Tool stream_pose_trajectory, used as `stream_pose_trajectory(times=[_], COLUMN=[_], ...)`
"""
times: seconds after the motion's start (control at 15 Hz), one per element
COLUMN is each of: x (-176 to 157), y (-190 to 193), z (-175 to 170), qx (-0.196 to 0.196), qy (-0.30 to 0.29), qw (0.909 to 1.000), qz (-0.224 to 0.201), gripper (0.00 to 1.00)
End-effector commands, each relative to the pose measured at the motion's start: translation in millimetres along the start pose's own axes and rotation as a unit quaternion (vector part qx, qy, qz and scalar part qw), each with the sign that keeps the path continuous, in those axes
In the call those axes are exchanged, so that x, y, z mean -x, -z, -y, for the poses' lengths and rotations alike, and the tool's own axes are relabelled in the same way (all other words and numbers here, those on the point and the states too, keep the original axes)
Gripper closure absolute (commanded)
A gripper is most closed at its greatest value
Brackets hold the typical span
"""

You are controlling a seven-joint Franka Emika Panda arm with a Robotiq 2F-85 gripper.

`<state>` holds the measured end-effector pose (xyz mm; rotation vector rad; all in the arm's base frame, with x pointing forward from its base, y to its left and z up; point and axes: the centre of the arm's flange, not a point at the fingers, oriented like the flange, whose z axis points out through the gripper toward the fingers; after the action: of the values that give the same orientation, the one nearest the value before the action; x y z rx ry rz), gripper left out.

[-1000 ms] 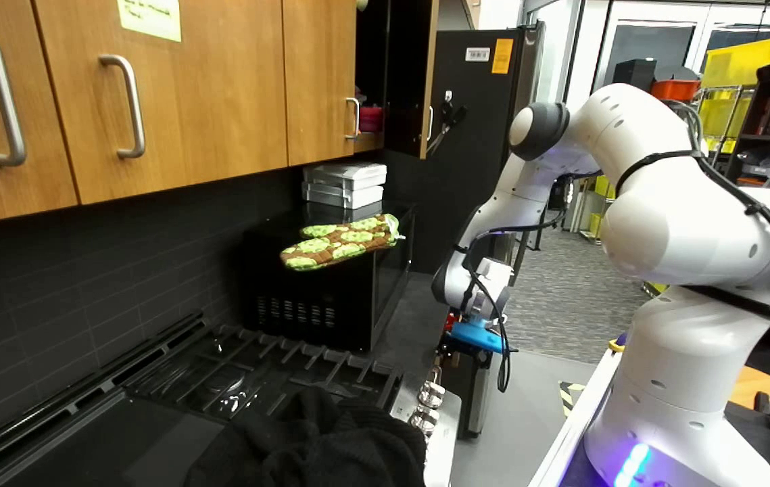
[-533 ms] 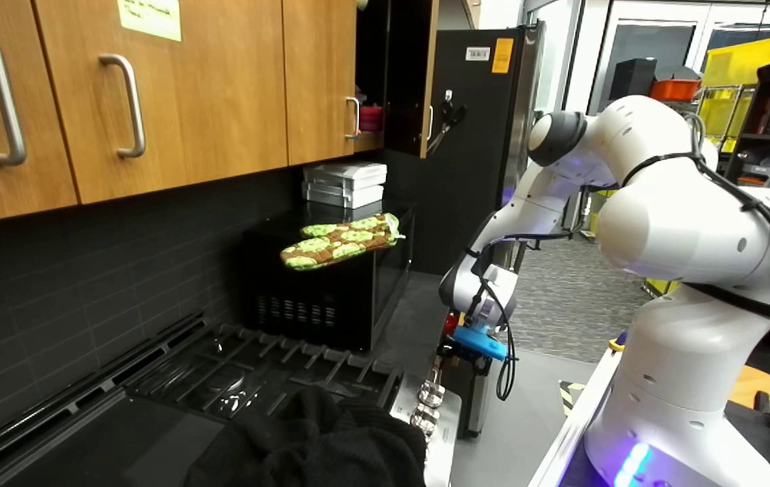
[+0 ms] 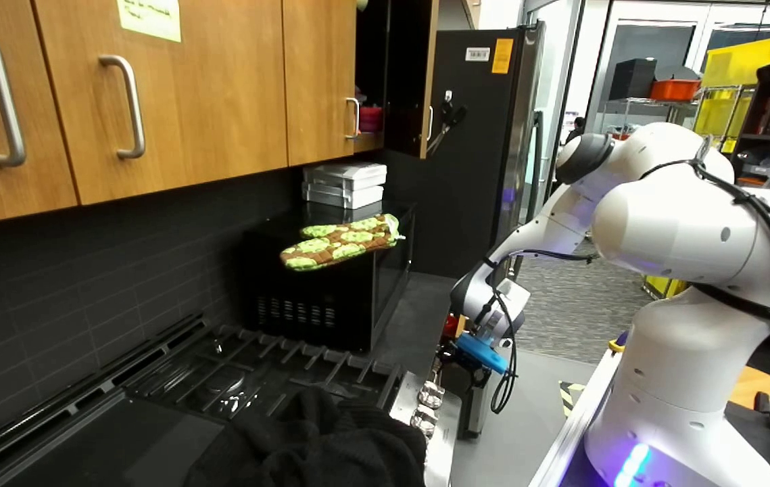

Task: Pull the top drawer to open it

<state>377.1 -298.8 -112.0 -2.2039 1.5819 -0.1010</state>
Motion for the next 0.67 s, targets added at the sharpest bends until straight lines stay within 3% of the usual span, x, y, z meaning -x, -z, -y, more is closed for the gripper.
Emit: stream_pose_trajectory(times=[0.0, 0.33, 0.6], x=[-6.3, -17.3, -6.8], y=[-12.5, -21.6, -23.8], z=[-14.1, -26.7, -35.2], qx=[-0.051, -0.112, -0.112], qy=[-0.019, -0.032, -0.024], qw=[0.9985, 0.9932, 0.9926], qz=[-0.003, 0.006, 0.039], gripper=[0.0, 0.0, 0.0])
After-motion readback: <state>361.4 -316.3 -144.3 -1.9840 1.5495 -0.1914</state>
